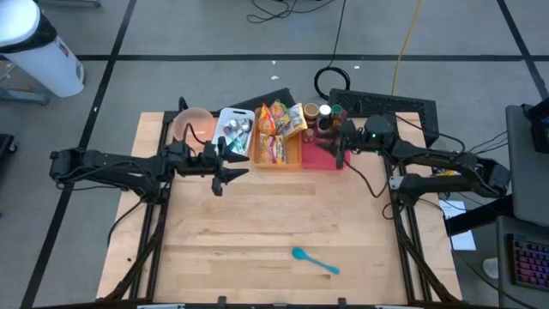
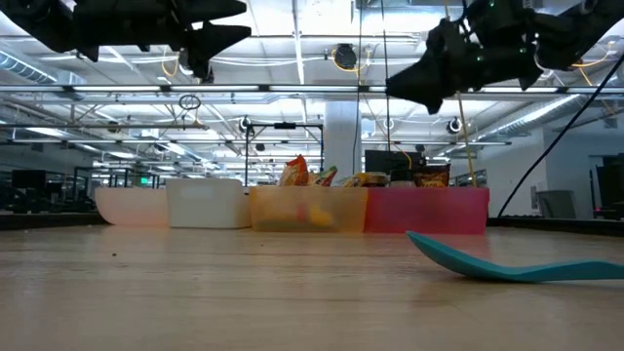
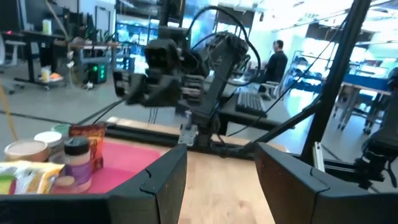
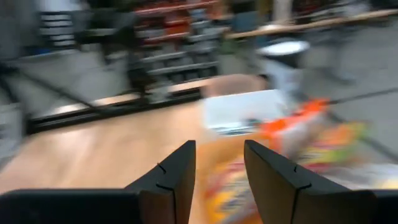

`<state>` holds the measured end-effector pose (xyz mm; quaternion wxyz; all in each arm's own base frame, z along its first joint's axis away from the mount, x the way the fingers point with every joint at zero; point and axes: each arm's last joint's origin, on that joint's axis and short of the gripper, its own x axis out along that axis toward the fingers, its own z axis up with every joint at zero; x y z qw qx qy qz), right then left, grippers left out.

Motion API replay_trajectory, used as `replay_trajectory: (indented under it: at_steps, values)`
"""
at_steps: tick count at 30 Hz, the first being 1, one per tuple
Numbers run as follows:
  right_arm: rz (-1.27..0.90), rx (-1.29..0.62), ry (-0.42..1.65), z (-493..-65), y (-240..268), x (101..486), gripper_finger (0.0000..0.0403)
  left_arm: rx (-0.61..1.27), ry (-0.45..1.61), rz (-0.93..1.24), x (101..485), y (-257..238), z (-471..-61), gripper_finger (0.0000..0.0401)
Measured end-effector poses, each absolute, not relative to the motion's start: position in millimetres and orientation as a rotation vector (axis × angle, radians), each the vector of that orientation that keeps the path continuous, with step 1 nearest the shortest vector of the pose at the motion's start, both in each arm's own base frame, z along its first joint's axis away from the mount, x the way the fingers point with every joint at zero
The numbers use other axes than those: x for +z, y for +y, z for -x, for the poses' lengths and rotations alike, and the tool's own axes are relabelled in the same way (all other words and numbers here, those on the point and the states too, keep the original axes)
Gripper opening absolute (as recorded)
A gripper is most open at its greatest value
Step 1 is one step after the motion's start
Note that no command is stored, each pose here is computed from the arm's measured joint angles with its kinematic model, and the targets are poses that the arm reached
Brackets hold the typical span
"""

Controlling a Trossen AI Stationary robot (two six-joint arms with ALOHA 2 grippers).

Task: Pick & Place Food Item
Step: Put the blue baby spoon into the white bin

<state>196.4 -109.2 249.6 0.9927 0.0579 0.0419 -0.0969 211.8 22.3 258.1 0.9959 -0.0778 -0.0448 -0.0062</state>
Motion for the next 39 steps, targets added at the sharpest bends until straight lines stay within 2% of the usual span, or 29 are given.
replay_trajectory:
  at_steps: [3, 10, 17, 27, 39]
  values:
    - [-0.152, -0.054, 0.098, -203.0, -95.6, 248.1, 0.0128, -0.016, -0.092, 0.148, 258.4, 22.2, -211.7, 0.0198]
    - [-0.249, 0.122, 0.230, -226.6, -58.7, 227.8, 0.0128, -0.015, -0.079, 0.154, 257.1, 22.2, -211.9, 0.0198]
    - [-0.316, 0.229, 0.362, -252.6, -14.6, 197.6, 0.0128, -0.083, 0.014, 0.337, 245.6, 6.2, -218.8, 0.0198]
    - [-0.335, 0.302, 0.238, -282.4, 34.6, 171.9, 0.0128, -0.261, 0.051, 0.378, 214.2, -55.2, -246.2, 0.0198]
    - [-0.420, 0.451, 0.233, -278.5, 85.4, 164.7, 0.0128, -0.350, 0.045, 0.386, 187.5, -142.1, -281.6, 0.0198]
